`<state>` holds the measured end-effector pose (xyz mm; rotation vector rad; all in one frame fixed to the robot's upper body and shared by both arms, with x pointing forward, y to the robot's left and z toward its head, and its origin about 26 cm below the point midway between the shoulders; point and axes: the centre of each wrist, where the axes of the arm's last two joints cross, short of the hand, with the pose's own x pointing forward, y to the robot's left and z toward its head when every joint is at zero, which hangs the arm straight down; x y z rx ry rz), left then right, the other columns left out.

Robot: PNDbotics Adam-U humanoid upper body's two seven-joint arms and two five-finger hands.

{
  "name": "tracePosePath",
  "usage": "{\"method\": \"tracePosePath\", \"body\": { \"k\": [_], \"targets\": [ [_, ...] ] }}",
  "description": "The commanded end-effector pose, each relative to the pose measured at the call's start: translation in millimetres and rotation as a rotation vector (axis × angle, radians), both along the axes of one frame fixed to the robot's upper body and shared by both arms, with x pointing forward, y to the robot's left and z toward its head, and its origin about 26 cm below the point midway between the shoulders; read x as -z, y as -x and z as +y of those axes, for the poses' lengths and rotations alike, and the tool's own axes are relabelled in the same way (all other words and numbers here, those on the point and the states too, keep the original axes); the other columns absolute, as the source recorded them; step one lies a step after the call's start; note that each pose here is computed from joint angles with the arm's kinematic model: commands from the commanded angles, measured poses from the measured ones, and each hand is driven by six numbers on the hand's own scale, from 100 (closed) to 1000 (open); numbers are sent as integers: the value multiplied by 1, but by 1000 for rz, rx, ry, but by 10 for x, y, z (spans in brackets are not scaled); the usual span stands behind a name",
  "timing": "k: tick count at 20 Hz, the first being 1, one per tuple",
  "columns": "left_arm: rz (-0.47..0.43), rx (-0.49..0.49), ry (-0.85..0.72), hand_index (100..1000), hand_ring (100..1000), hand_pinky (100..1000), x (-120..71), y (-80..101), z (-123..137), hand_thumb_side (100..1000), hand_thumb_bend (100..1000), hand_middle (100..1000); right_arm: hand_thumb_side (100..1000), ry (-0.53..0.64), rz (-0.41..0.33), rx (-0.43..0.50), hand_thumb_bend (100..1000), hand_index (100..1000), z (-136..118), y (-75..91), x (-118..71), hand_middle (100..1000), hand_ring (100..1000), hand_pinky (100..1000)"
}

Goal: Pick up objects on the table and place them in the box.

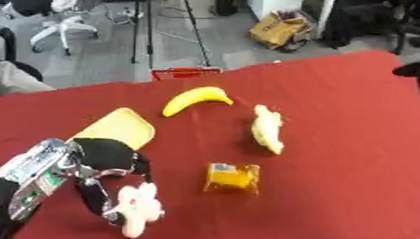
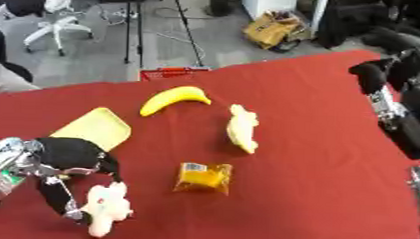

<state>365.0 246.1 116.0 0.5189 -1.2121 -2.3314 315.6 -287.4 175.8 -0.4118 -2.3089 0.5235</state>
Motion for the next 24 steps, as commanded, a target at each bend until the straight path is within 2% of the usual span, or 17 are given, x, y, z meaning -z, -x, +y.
{"method": "tracePosePath", "body": {
  "k": [1,5,6,9,13,16,20,24],
  "targets": [
    [52,53,-102,880,766,793,-51,-38,32,444,742,807,810,17,-29,-2,469,951,-16,3,-94,845,667,750],
    [111,42,-142,889,775,801,-84,-60,39,437,768,820,811,18,-29,0,468,951,-19,4,-94,845,667,750],
    [122,42,-151,899,777,803,-94,-61,35,425,741,831,811,18,-29,-1,468,951,-18,4,-94,845,667,750],
    [147,44,-158,896,770,798,-92,-64,24,419,741,826,812,19,-28,-2,468,951,-15,4,-92,845,667,750],
    [143,50,-150,885,755,786,-91,-69,17,412,735,813,812,19,-28,-3,468,951,-14,3,-92,845,667,750],
    [151,49,-145,891,751,783,-57,-77,27,416,668,820,813,19,-28,-4,468,951,-12,2,-93,845,667,750],
    [145,50,-127,874,735,760,-24,-85,42,434,628,802,814,19,-28,-5,466,951,-12,2,-95,845,667,750],
    [111,50,-92,821,687,710,9,-84,69,423,676,745,815,19,-28,-5,467,951,-12,2,-94,845,667,750]
  ]
}}
